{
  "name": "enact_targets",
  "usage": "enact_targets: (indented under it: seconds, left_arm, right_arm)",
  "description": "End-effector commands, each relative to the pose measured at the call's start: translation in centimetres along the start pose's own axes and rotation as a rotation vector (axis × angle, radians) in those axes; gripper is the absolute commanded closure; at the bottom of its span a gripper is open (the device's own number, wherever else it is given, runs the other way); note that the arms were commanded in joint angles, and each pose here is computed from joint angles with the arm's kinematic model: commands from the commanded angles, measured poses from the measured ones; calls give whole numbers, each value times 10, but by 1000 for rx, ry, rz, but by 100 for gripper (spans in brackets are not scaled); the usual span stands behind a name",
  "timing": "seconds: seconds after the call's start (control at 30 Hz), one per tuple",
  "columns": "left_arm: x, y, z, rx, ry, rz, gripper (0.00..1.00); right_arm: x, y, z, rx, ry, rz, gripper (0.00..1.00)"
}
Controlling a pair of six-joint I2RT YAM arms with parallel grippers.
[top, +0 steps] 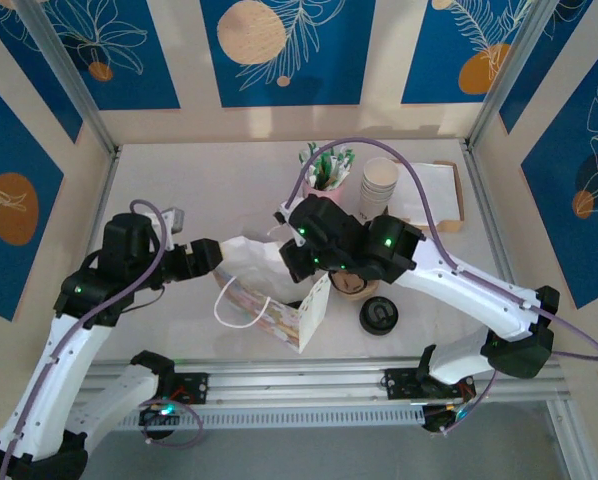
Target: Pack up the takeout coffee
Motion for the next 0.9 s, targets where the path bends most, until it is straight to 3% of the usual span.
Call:
enact_targets:
  seconds: [0.0, 0.23, 0.43, 0.57, 0.87]
  left_arm:
    - [-6, 6, -10, -38, 0, 3, 23]
    - [-4, 7, -14, -49, 15, 5, 23]
    - [-1, 6, -16, -52, 33, 5, 23]
    - [0, 6, -17, -53, 44, 4, 23]
    - [2, 12, -23, -72, 84, 33, 20]
  right_arm:
    - [-4, -14, 7, 82, -56, -46, 100]
    - [-5, -32, 37, 232, -158, -121, 100]
    - [-20, -30, 52, 269, -307, -143, 99]
    - [-17, -27, 55, 267, -312, -140, 93]
    - [3, 5, 10, 74, -176, -103, 59]
Point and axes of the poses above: each hand's point on the last joint's axis, 136 mm out from that joint toward the fingers, its own z axis out along the fingers, its own x axis along the line the jaws close on, y = z × x, the point moved 2 cm from there along -z, back along the fingers, and after that the axes turned 8 degrees about z, right-handed, at the moved point
